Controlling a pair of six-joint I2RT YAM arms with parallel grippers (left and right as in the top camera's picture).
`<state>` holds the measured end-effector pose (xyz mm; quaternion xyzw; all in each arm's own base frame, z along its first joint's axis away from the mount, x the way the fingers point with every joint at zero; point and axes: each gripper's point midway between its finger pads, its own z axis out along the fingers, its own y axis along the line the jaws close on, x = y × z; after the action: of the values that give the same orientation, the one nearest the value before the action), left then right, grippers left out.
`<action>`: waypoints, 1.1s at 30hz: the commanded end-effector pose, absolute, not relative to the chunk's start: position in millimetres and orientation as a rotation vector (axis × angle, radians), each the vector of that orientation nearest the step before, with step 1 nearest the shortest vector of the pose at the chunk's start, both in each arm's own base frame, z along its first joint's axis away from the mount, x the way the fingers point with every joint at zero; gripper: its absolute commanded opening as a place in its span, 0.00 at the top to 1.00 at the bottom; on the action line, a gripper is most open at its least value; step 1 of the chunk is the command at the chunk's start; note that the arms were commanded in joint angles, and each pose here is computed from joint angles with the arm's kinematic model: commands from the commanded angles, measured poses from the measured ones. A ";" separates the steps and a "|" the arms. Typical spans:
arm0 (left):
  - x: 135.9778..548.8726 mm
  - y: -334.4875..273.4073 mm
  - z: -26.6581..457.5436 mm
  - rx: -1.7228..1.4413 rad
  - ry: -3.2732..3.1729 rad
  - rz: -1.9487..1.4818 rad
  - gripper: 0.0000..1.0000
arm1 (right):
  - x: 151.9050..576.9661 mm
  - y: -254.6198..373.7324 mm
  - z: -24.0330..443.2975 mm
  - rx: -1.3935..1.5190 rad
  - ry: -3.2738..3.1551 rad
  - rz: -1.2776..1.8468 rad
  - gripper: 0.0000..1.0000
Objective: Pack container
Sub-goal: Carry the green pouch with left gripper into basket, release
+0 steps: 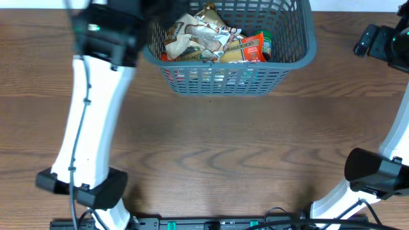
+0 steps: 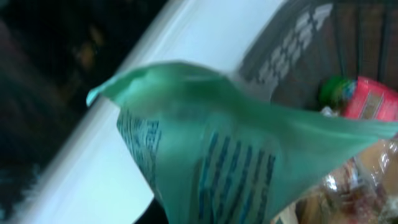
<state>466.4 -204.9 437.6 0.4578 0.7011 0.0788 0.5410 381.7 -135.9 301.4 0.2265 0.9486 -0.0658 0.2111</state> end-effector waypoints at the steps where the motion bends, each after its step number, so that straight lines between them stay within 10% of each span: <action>1: 481.1 -247.0 429.3 1.215 1.529 0.249 0.94 | 377.9 -129.3 303.2 0.595 2.651 -0.177 0.01; 15: 534.6 -359.1 258.6 1.453 1.547 -0.004 0.94 | 371.0 -126.9 300.0 0.600 2.683 -0.175 0.01; 33: 527.2 -381.0 178.0 1.509 1.673 -0.230 0.94 | 371.6 -119.2 298.7 0.588 2.694 -0.117 0.01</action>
<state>530.3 -377.0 195.1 0.6037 0.6600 -0.0711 0.4413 372.2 -126.7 295.7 0.2234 0.9555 -0.0474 0.1865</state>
